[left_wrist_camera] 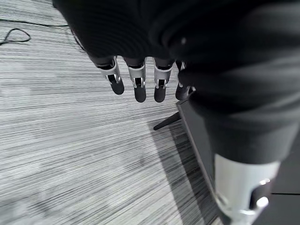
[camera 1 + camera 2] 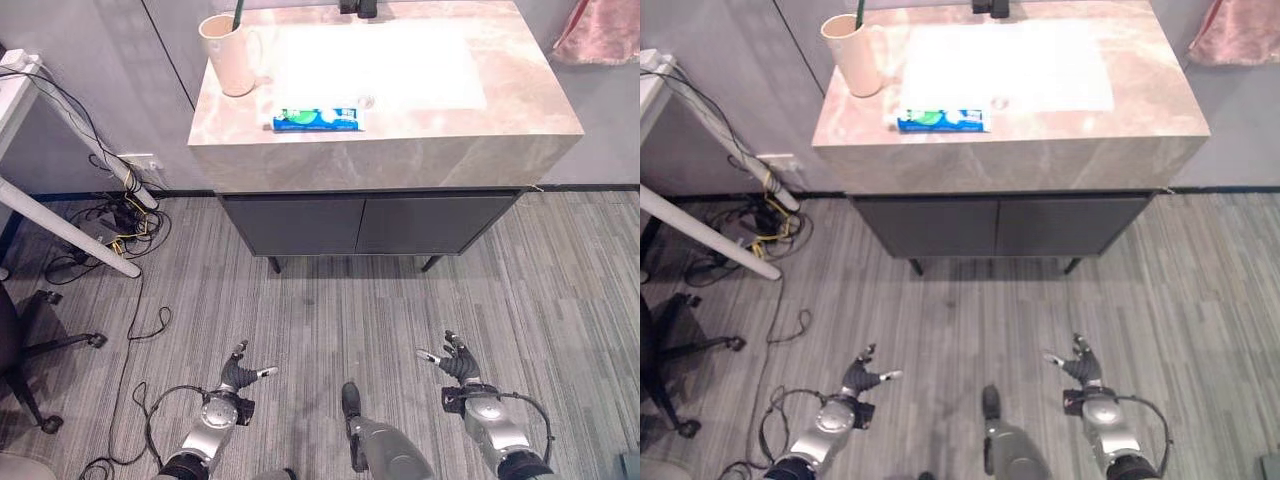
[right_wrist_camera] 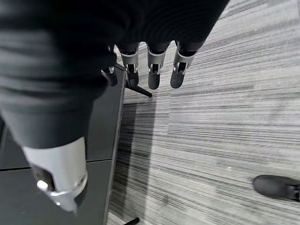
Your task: Put brush and paste in cup on sink, flatten towel.
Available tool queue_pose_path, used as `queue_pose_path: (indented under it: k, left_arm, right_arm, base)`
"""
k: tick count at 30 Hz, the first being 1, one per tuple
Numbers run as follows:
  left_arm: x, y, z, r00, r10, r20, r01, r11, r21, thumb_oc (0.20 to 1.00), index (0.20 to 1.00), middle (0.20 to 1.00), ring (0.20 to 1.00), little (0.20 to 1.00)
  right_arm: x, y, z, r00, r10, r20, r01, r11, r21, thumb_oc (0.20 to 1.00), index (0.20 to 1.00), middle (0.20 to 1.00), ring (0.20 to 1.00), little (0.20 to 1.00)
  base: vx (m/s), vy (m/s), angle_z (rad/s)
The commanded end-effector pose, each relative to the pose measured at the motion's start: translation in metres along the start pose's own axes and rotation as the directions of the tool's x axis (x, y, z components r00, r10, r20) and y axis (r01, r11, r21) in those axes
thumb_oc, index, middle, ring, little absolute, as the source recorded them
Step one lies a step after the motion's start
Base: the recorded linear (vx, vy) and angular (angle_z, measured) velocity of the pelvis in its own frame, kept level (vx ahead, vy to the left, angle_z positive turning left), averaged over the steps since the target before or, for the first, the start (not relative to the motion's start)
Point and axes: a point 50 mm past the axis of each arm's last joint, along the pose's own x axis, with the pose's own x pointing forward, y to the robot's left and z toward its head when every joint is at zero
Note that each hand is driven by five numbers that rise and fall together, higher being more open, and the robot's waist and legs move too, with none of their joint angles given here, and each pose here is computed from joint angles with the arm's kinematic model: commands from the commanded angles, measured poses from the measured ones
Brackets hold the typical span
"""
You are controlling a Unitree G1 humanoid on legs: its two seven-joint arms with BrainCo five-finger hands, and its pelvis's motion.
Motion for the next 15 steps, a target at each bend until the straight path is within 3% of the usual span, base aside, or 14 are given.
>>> queue_pose_path:
  k: [1,7,10,15]
  left_arm:
    - [0.002,0.002,0.018,0.996,0.016,0.083,-0.014,0.999,-0.032,1.0,1.0,1.0,1.0,1.0]
    - [0.004,-0.014,0.027,0.994,-0.019,0.112,0.018,1.0,0.007,1.0,1.0,1.0,1.0,1.0]
    - [0.003,-0.013,0.02,0.996,-0.014,0.092,0.01,0.999,0.042,1.0,1.0,1.0,1.0,1.0]
    - [0.005,-0.01,0.022,0.995,-0.002,0.102,-0.003,0.999,0.054,1.0,1.0,1.0,1.0,1.0]
  right_arm:
    - [-0.005,-0.002,0.002,0.999,0.006,0.043,-0.003,0.997,-0.082,1.0,1.0,1.0,1.0,1.0]
    - [-0.001,-0.001,0.01,0.996,0.022,0.081,-0.002,0.972,-0.235,1.0,1.0,1.0,1.0,1.0]
    - [-0.001,0.007,0.012,0.993,0.064,0.102,-0.026,0.942,-0.333,1.0,1.0,1.0,1.0,1.0]
    - [-0.001,0.012,0.009,0.993,0.072,0.094,-0.035,0.937,-0.346,1.0,1.0,1.0,1.0,1.0]
  base:
    - [0.13,-0.269,0.34]
    - [0.16,0.0,0.19]
    - [0.22,0.024,-0.67]
    - [0.15,0.072,-0.63]
